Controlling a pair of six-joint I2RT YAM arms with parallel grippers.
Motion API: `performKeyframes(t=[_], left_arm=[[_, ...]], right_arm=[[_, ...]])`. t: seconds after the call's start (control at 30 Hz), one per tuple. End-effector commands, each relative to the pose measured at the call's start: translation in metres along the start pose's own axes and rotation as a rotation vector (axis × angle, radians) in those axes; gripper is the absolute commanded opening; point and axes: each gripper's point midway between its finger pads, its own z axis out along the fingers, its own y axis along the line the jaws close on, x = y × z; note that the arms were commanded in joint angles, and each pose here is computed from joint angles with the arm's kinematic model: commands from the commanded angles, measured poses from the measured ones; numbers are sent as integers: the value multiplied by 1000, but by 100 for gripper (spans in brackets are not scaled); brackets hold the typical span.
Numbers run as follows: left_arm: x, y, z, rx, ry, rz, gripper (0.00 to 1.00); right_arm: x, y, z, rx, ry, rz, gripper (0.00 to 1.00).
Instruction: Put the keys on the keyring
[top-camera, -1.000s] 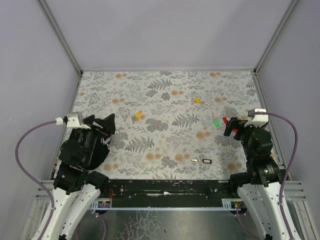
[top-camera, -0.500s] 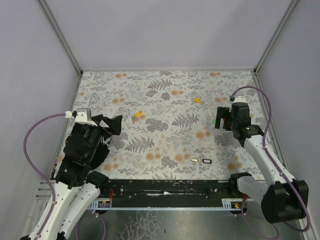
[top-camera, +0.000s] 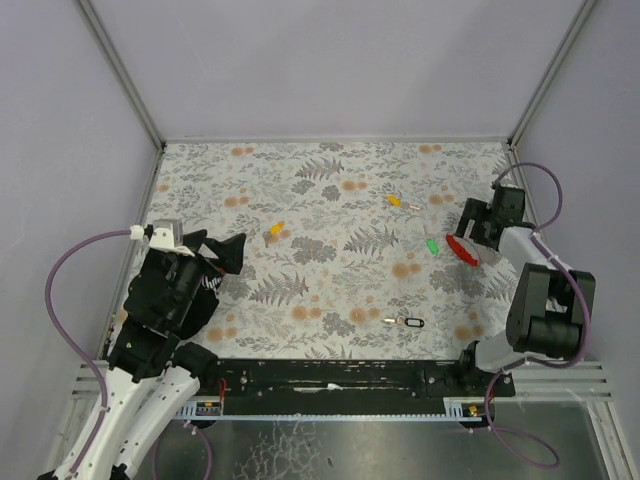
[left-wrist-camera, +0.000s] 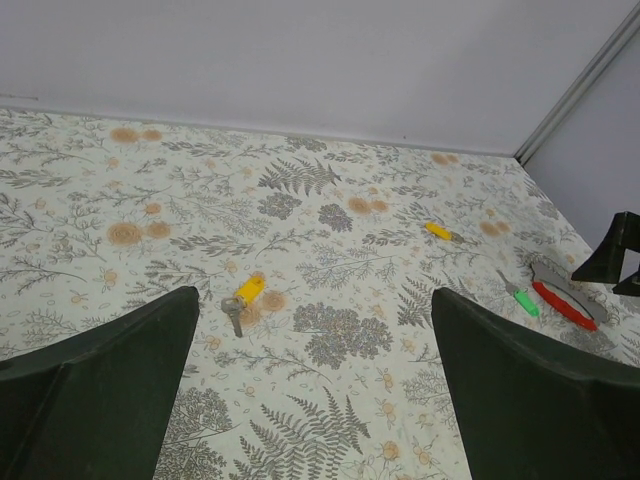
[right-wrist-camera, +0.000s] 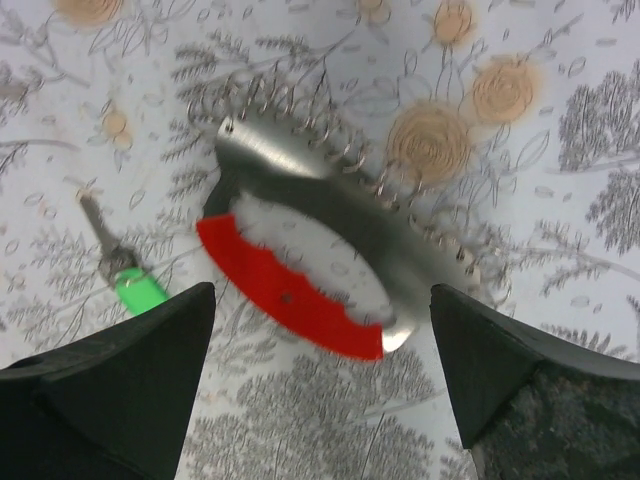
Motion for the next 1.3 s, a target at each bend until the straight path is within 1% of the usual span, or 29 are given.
performKeyframes(t=[0.0, 0.07, 0.27, 0.47, 0.63, 0.73, 0.83, 1.07, 1.13, 1.27], left_arm=[[-5, -4, -4, 18, -11, 23, 100], [-4, -5, -4, 24, -10, 24, 100], [-4, -8, -6, 39, -11, 27, 100], [-2, -10, -5, 48, -5, 31, 100], [-2, -12, -5, 60, -1, 31, 100], [-2, -13, -6, 64, -4, 30, 100], [-2, -14, -7, 70, -5, 28, 100], [0, -17, -8, 85, 2, 26, 100], [0, -19, -8, 91, 3, 25, 100], [0, -20, -8, 97, 6, 24, 100]], right_arm=[[-40, 0, 14, -28, -50, -70, 97], [-43, -2, 22, -37, -19, -100, 100], [-32, -3, 48, -69, 98, -187, 99], [-12, -10, 68, -62, 217, -224, 99], [6, -9, 69, -86, 296, -213, 100], [17, -9, 66, -83, 342, -188, 95], [29, -7, 63, -87, 380, -157, 93], [47, -17, 48, -34, 422, -71, 87], [54, -23, 45, -2, 434, -56, 82], [61, -28, 40, 42, 445, -33, 76]])
